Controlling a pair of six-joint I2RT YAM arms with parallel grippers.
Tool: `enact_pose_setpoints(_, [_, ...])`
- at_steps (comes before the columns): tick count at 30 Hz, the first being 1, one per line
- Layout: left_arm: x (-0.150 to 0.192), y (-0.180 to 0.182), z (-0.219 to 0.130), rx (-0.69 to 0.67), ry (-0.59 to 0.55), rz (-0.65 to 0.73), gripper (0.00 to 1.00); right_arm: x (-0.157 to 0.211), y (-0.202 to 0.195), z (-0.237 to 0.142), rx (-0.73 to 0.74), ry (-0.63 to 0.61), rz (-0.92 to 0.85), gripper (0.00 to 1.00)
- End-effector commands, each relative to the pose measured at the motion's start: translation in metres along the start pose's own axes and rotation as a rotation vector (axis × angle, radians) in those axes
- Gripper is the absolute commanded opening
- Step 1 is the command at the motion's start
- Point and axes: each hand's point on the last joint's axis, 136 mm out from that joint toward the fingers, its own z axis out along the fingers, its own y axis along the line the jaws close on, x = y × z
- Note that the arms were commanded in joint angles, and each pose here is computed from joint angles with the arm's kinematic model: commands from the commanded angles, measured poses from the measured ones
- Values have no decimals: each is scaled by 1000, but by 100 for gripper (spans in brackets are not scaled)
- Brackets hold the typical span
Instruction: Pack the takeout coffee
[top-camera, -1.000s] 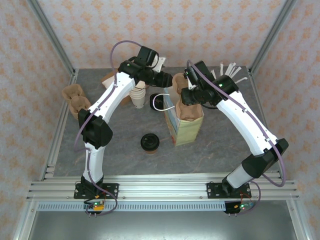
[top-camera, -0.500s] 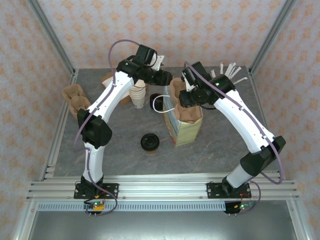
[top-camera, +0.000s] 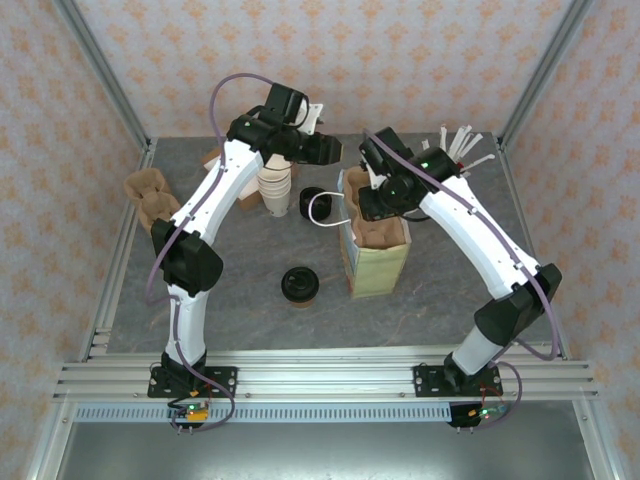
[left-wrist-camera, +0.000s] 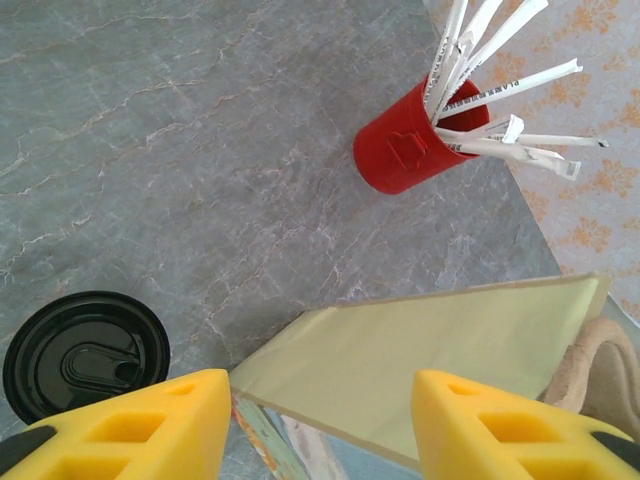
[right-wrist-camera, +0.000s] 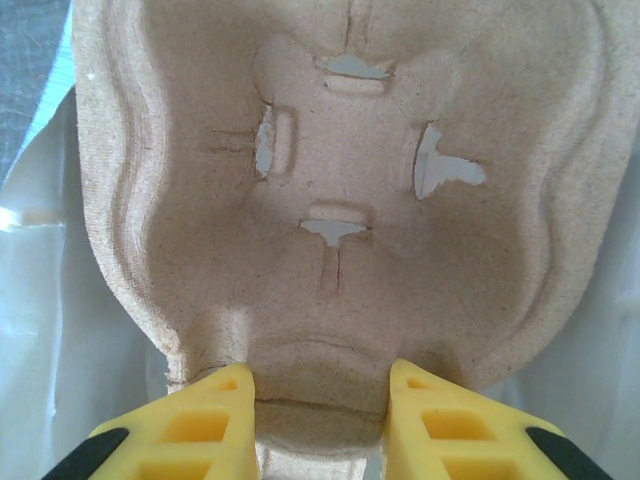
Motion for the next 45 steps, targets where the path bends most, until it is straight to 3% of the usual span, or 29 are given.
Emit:
enact_pose_setpoints(1, [-11,-10,-17,12,-37,18,51,0,-8,-5,39,15,-10,29])
enact_pose_setpoints(11, [-16,-11,-31,-10,-68,24,52,5,-11,-1,69,59,17,29])
enact_pose_setpoints(28, [13,-32,-33,79,-10,88,58,13,-9,10,51,78,54,29])
enact_pose_setpoints(45, [34,-35,2,127,100,78,59,10,-10,6,58,67,47,29])
